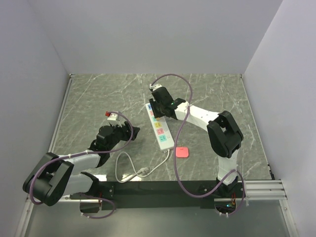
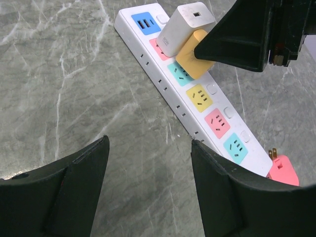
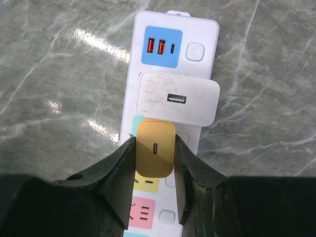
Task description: Insert the plug
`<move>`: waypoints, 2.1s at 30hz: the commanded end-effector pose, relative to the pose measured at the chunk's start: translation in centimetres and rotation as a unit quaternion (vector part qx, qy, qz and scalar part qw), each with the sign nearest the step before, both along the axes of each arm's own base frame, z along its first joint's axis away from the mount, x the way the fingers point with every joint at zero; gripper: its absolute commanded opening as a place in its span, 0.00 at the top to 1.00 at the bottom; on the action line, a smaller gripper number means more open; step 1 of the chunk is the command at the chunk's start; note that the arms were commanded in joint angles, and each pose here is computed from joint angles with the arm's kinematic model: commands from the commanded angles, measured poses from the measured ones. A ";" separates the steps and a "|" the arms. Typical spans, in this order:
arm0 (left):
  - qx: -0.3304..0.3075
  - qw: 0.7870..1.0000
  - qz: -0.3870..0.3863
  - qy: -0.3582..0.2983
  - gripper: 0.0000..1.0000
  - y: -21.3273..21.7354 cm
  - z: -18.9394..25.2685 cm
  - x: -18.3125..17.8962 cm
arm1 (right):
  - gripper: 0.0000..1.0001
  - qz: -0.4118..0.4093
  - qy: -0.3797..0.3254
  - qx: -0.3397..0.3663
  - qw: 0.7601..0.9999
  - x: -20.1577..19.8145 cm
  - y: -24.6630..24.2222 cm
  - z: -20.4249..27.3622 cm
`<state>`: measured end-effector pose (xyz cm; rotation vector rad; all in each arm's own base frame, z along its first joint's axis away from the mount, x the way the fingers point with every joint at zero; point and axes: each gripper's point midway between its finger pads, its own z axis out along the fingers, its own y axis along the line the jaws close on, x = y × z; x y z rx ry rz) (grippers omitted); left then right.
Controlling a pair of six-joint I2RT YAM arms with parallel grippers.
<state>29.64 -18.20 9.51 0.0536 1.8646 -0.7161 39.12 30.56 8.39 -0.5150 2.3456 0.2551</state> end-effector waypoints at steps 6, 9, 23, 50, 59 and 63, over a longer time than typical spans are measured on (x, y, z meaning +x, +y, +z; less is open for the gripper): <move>-0.006 1.000 -0.010 -0.027 0.27 -0.2 1.2 0.2 | 1.00 -0.025 0.066 -0.084 0.994 -3.7 -4.3 -6.2; -0.006 1.000 -0.010 -0.026 0.27 -0.2 1.1 0.1 | 1.00 -0.029 0.070 -0.087 0.993 -4.2 -4.8 -6.6; -0.006 1.000 -0.011 -0.028 0.27 -0.2 1.2 0.0 | 1.00 -0.027 0.086 -0.101 0.991 -4.8 -4.9 -8.7; -0.008 1.000 -0.006 -0.030 0.25 0.0 1.4 0.0 | 0.86 -0.033 0.074 -0.104 0.991 -6.2 -3.5 -9.0; -0.007 0.999 0.005 -0.032 0.20 0.3 1.6 0.1 | 0.11 -0.006 -0.013 -0.017 1.000 -3.3 -0.1 -0.7; -0.008 0.999 0.008 -0.033 0.18 0.4 1.7 0.1 | 0.08 -0.017 -0.062 0.011 0.998 -3.3 -0.8 3.4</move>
